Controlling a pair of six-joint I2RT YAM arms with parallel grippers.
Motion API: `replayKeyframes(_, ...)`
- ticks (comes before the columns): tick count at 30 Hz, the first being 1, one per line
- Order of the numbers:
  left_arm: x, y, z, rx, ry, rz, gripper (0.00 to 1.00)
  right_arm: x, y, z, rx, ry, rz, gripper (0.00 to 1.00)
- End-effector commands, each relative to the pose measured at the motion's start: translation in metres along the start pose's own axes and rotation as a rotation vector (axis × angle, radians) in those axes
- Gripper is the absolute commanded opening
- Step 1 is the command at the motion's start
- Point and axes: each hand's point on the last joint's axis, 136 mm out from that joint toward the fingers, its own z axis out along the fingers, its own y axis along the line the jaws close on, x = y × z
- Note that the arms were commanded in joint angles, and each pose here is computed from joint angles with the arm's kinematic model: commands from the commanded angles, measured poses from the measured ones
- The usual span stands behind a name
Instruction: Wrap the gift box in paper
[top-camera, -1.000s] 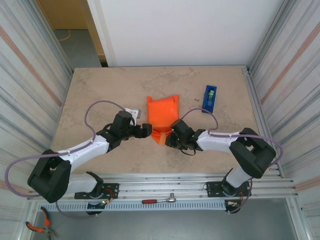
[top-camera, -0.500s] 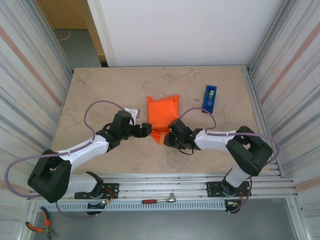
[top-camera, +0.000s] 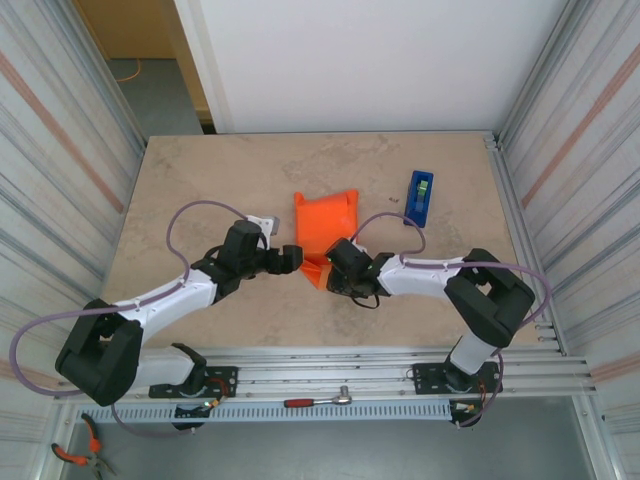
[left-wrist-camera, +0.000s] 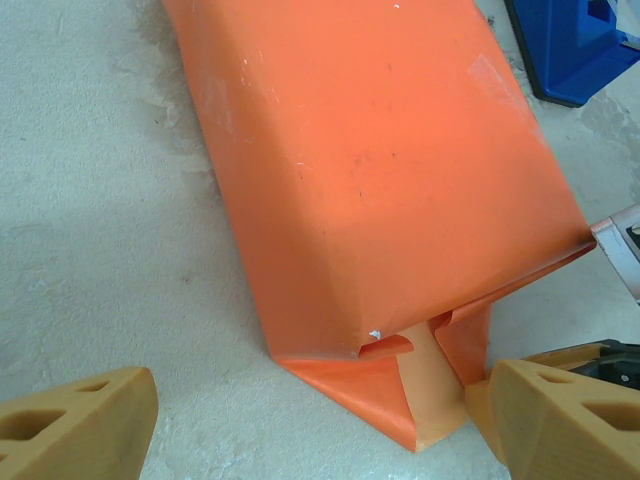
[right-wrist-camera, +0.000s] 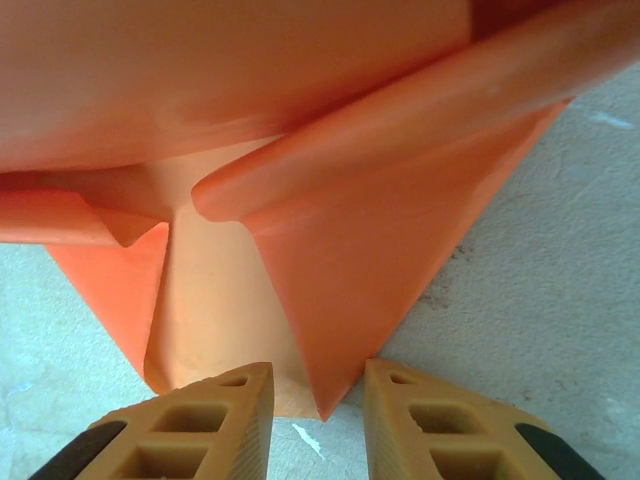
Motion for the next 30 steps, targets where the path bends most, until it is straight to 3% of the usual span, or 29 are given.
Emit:
replayKeyframes(1,-0.007,-0.002,-0.005,0.016,-0.03,-0.003,0.87,0.012,-0.009,0.01,0.078,0.022,0.022,0.28)
replayKeyframes(10,-0.008,-0.004,-0.005,0.023,-0.031,-0.012,0.87,0.019,-0.003,0.014,0.117,0.029,0.012,0.22)
replayKeyframes(21,-0.002,-0.003,-0.005,0.029,-0.016,-0.03,0.87,0.016,0.003,0.01,0.11,0.024,0.009,0.0)
replayKeyframes(30,0.013,-0.003,-0.008,0.046,0.02,-0.058,0.88,0.005,0.009,-0.003,0.069,0.001,0.012,0.0)
